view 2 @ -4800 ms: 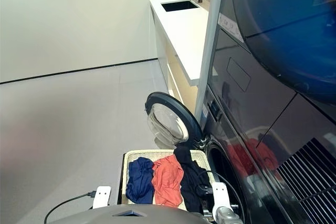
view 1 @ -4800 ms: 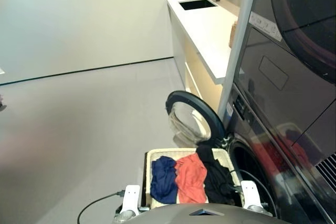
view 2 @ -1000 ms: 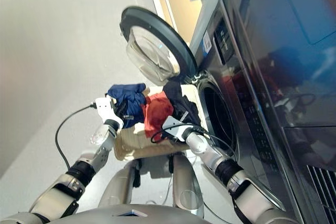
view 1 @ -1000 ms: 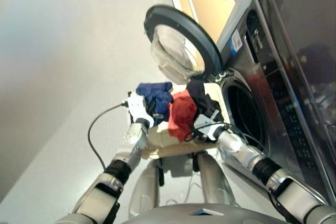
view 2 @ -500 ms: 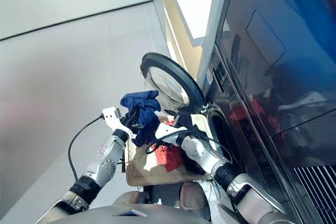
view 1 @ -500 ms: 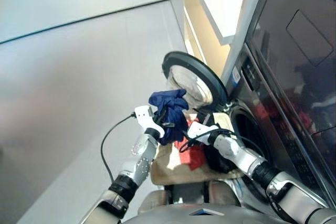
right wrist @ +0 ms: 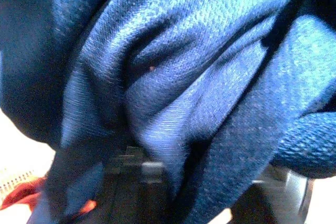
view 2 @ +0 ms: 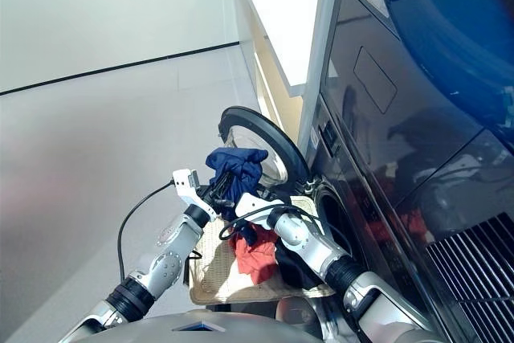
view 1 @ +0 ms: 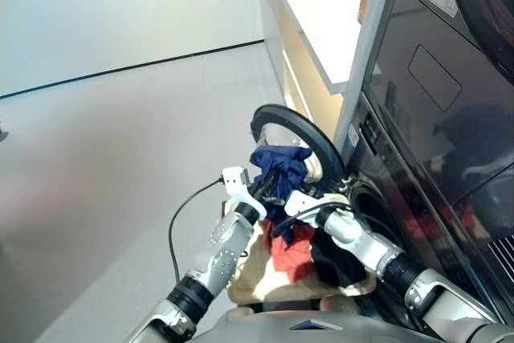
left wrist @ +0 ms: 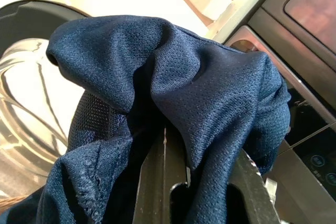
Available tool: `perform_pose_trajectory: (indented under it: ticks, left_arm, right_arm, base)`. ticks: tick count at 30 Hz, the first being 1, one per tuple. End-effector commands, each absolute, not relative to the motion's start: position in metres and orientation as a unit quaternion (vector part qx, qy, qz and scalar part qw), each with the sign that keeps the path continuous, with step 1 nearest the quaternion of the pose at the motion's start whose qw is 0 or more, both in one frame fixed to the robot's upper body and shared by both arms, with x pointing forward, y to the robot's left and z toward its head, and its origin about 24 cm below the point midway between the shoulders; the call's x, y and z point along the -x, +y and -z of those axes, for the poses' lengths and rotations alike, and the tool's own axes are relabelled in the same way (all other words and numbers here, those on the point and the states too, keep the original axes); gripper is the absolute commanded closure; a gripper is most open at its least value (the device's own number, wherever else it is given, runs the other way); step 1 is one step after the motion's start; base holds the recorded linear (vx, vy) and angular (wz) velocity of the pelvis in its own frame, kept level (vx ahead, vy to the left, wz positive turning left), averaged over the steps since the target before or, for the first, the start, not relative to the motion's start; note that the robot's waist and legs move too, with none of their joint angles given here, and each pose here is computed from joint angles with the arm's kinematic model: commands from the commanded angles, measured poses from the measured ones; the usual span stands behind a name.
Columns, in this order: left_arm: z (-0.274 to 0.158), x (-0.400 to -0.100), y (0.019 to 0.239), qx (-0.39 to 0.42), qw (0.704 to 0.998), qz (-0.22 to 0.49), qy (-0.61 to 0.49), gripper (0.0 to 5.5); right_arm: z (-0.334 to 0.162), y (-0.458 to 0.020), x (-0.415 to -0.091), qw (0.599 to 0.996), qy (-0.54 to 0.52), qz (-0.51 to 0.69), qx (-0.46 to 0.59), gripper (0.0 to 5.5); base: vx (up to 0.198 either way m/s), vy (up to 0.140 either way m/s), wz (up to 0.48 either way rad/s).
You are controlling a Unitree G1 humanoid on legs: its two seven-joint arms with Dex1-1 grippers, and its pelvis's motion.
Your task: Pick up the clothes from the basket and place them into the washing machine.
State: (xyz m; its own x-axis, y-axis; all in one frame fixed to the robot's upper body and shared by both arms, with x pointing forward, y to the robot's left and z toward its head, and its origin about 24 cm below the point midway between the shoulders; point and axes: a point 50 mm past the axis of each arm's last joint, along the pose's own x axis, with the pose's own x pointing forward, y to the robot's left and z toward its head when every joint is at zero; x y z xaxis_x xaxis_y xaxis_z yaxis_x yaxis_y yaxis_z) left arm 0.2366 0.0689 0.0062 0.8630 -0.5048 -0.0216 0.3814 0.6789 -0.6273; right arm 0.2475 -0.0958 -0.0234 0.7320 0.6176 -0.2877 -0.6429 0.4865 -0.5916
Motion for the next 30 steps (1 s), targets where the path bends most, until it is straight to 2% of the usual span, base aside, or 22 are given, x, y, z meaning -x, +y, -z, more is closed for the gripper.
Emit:
perform_pose_trajectory:
  ticks: [1, 4, 5, 6, 10, 11, 13, 17, 19, 20, 22, 24, 30]
  left_arm:
    - [-0.031, -0.242, 0.069, 0.329, 0.903, 0.273, 0.035, 5.50]
    - [-0.030, -0.242, 0.076, 0.331, 0.907, 0.257, 0.031, 5.50]
    - [-0.028, -0.243, 0.081, 0.336, 0.910, 0.241, 0.031, 4.75]
    - [-0.028, -0.243, 0.085, 0.336, 0.914, 0.227, 0.028, 0.00]
    - [-0.024, -0.245, 0.098, 0.349, 0.918, 0.186, 0.025, 0.00]
    - [-0.019, -0.245, 0.111, 0.358, 0.922, 0.144, 0.024, 0.00]
    - [-0.010, -0.246, 0.119, 0.358, 0.928, 0.097, 0.032, 0.00]
    - [0.012, -0.244, 0.156, 0.256, 0.965, -0.003, 0.052, 0.00]
    - [0.028, -0.240, 0.171, 0.219, 0.971, -0.047, 0.082, 0.00]
    - [0.028, -0.240, 0.171, 0.219, 0.971, -0.047, 0.082, 0.00]
    - [0.049, -0.232, 0.183, 0.161, 0.976, -0.077, 0.127, 0.00]
    - [0.065, -0.223, 0.187, 0.138, 0.972, -0.096, 0.165, 0.00]
    - [0.089, -0.216, 0.188, 0.130, 0.955, -0.140, 0.227, 0.00]
  right_arm:
    - [0.009, -0.075, -0.256, 0.896, -0.020, -0.339, 0.285, 5.50]
    - [0.011, -0.083, -0.255, 0.910, -0.007, -0.315, 0.271, 5.50]
    - [0.012, -0.088, -0.255, 0.915, -0.003, -0.302, 0.268, 5.50]
    - [0.012, -0.090, -0.255, 0.918, -0.001, -0.295, 0.265, 5.50]
    - [0.014, -0.096, -0.254, 0.925, 0.005, -0.277, 0.260, 5.50]
    - [0.004, -0.097, -0.255, 0.934, -0.017, -0.256, 0.247, 5.50]
    - [0.045, -0.103, -0.238, 0.935, 0.080, -0.249, 0.240, 5.50]
    - [0.043, -0.118, -0.240, 0.952, 0.093, -0.206, 0.205, 5.50]
    - [0.039, -0.124, -0.240, 0.960, 0.085, -0.185, 0.193, 5.50]
    - [0.039, -0.124, -0.240, 0.960, 0.085, -0.185, 0.193, 5.50]
    - [0.040, -0.133, -0.240, 0.968, 0.094, -0.154, 0.174, 5.50]
    - [0.046, -0.141, -0.238, 0.975, 0.111, -0.121, 0.153, 5.50]
    - [0.043, -0.157, -0.253, 0.983, 0.111, -0.028, 0.141, 5.50]
  base:
    - [0.000, 0.000, 0.000]
    - [0.000, 0.000, 0.000]
    - [0.000, 0.000, 0.000]
    - [0.000, 0.000, 0.000]
    - [0.000, 0.000, 0.000]
    - [0.000, 0.000, 0.000]
    - [0.000, 0.000, 0.000]
    - [0.000, 0.000, 0.000]
    - [0.000, 0.000, 0.000]
    - [0.000, 0.000, 0.000]
    - [-0.028, 0.029, -0.039]
    - [-0.057, 0.054, -0.085]
    - [-0.111, 0.051, -0.022]
